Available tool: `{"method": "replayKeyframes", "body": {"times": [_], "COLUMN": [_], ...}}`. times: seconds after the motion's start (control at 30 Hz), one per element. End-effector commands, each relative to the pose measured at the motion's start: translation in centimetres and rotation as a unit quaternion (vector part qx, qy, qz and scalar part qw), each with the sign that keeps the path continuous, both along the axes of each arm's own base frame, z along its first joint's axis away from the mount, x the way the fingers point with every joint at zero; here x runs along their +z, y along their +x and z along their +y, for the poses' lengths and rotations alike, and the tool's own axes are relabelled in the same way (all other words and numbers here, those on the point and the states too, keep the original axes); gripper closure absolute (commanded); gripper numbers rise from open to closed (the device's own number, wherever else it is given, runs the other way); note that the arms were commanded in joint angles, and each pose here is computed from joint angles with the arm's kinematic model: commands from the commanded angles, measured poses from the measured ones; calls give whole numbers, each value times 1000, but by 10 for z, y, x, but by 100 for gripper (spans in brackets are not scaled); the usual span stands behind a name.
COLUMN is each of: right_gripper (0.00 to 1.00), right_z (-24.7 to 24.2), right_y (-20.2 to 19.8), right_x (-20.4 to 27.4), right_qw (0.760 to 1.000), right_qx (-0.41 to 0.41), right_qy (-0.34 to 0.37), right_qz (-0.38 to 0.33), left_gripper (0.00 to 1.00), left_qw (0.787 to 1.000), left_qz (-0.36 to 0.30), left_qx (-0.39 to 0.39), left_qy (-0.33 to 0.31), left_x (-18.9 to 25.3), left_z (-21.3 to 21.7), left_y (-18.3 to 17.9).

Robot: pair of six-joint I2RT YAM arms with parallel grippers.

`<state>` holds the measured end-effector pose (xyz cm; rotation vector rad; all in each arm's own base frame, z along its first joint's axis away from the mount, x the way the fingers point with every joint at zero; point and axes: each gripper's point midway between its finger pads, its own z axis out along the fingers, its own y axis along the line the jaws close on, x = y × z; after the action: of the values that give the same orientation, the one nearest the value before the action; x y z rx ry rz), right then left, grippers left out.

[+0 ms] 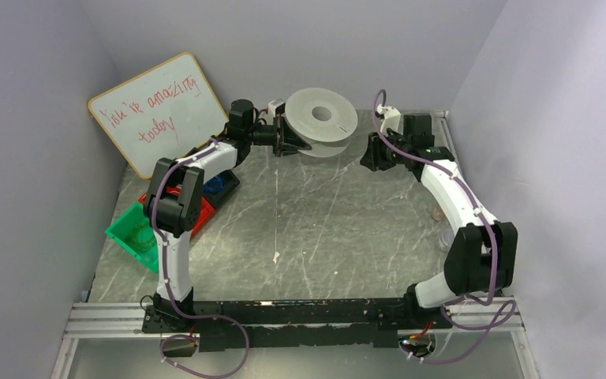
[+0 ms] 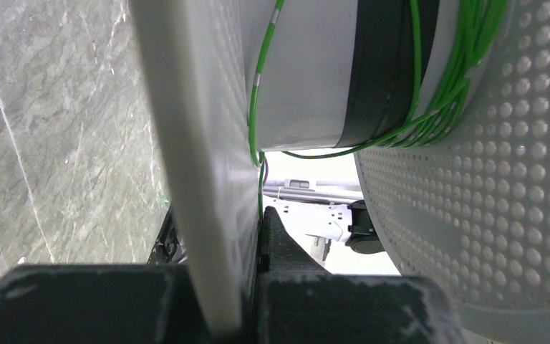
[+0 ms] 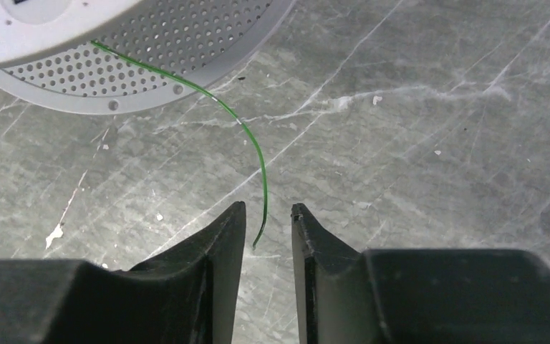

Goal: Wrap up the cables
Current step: Wrap the cable around the cable reel.

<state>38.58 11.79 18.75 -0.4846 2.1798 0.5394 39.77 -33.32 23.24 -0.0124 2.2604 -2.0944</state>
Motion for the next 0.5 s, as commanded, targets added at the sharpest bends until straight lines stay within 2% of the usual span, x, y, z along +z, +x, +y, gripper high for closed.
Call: {"method": "replayKeyframes", "body": {"times": [0.0,0.17,0.37,0.47], "right_gripper": [72,100,100,100], "right_z": [4,2,-33,-36], "right_y": [15,18,41,55], "right_x": [14,14,27,42], "right_qw": [999,1000,997,996], "right_qx": [15,11,-71,-78], "right_qy": [8,12,31,33], "right_qz": [-29,-22,10,23], "left_gripper": [98,98,98,98], "left_qw": [995,995,994,992], "left_qz": [-90,-90,-106,-117], "left_qx": [-23,-23,-29,-34], "left_qy": [-36,-35,-10,18], "left_x": [52,51,42,30], "left_z": [2,2,1,-1], "left_y": [-17,-18,-20,-23]}}
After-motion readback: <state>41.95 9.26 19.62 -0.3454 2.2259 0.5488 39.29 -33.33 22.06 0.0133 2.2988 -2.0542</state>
